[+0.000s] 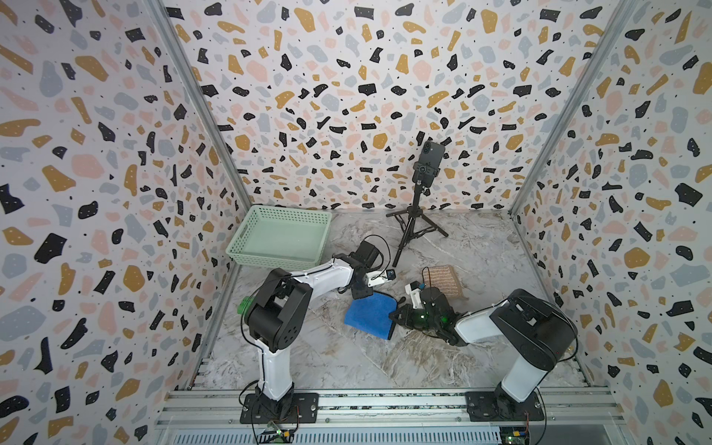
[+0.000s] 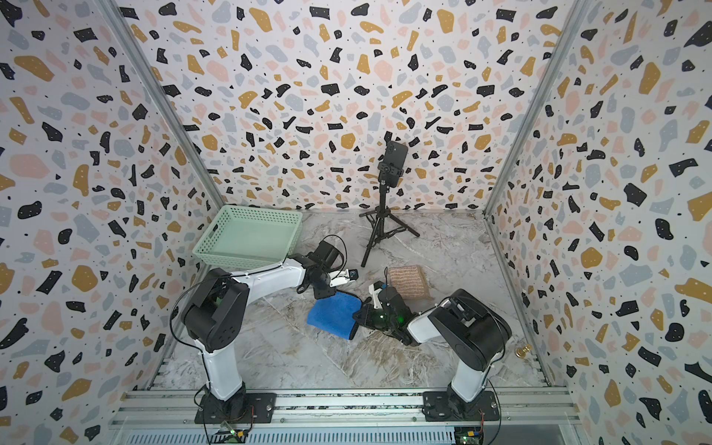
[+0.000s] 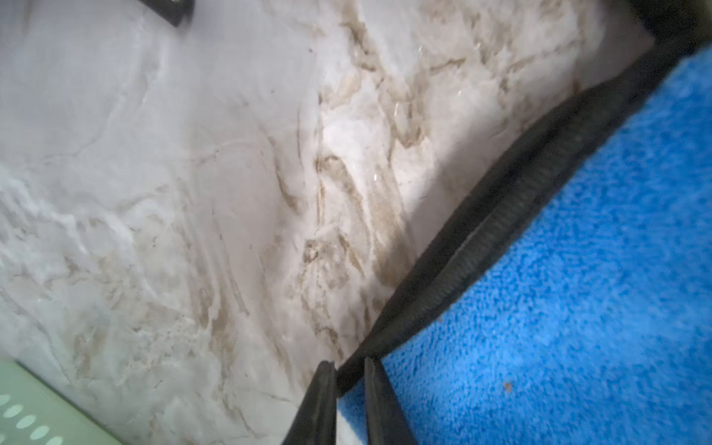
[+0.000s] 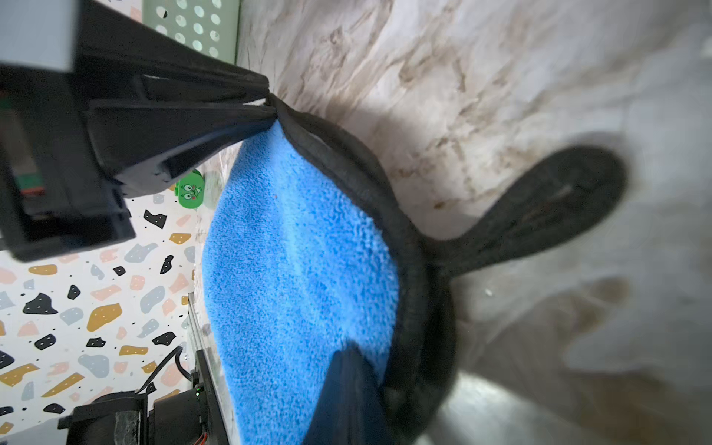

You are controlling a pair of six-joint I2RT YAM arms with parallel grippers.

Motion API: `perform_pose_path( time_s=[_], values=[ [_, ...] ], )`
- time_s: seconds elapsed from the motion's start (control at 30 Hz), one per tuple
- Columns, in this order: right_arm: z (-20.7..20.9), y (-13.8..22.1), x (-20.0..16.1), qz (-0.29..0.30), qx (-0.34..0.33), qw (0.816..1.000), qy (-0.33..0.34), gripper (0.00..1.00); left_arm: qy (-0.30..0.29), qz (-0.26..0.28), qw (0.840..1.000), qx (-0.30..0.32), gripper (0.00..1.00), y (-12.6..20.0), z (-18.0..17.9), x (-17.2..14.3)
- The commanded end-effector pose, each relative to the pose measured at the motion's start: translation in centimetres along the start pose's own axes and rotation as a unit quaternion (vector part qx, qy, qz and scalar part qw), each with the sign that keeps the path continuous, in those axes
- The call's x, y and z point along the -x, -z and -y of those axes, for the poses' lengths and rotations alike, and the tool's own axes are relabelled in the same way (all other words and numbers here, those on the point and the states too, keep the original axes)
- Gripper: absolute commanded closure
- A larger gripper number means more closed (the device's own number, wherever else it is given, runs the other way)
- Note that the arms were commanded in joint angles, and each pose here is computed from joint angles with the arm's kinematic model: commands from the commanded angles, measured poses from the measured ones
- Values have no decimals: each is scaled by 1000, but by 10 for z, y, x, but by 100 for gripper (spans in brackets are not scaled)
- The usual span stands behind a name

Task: Fold the square dishcloth
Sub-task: Fold the cleaning item at the center of the board.

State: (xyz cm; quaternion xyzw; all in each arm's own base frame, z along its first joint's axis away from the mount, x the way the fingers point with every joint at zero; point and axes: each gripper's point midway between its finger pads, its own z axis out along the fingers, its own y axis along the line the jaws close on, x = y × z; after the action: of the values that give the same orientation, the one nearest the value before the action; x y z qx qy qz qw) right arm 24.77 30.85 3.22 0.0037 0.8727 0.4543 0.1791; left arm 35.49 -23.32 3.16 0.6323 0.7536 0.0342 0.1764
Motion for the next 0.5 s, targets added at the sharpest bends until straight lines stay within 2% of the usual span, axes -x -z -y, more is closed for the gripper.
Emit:
perform_pose_path(
  time_s=[0.0,0.07,0.13,0.2,0.23,0.33,0.47],
  values=[
    [5,3,5,16,-35,999,27,100,4,-2,1000,-5,81,-6,2,-3],
    [5,5,5,15,-54,997,45,100,10,-1,1000,5,75,-6,-2,-6],
    [-5,10,4,13,-58,996,65,100,21,8,999,23,60,4,-11,-6],
    [-29,19,4,18,-41,995,92,100,43,35,997,57,43,28,-26,-2],
    [-38,22,3,18,-36,994,102,100,57,53,994,81,39,43,-36,0],
    [-59,28,-8,14,-16,993,119,100,91,77,988,93,34,74,-32,-4],
    [-59,20,-31,-5,-10,992,127,100,88,87,992,15,33,84,22,-18]
  ],
)
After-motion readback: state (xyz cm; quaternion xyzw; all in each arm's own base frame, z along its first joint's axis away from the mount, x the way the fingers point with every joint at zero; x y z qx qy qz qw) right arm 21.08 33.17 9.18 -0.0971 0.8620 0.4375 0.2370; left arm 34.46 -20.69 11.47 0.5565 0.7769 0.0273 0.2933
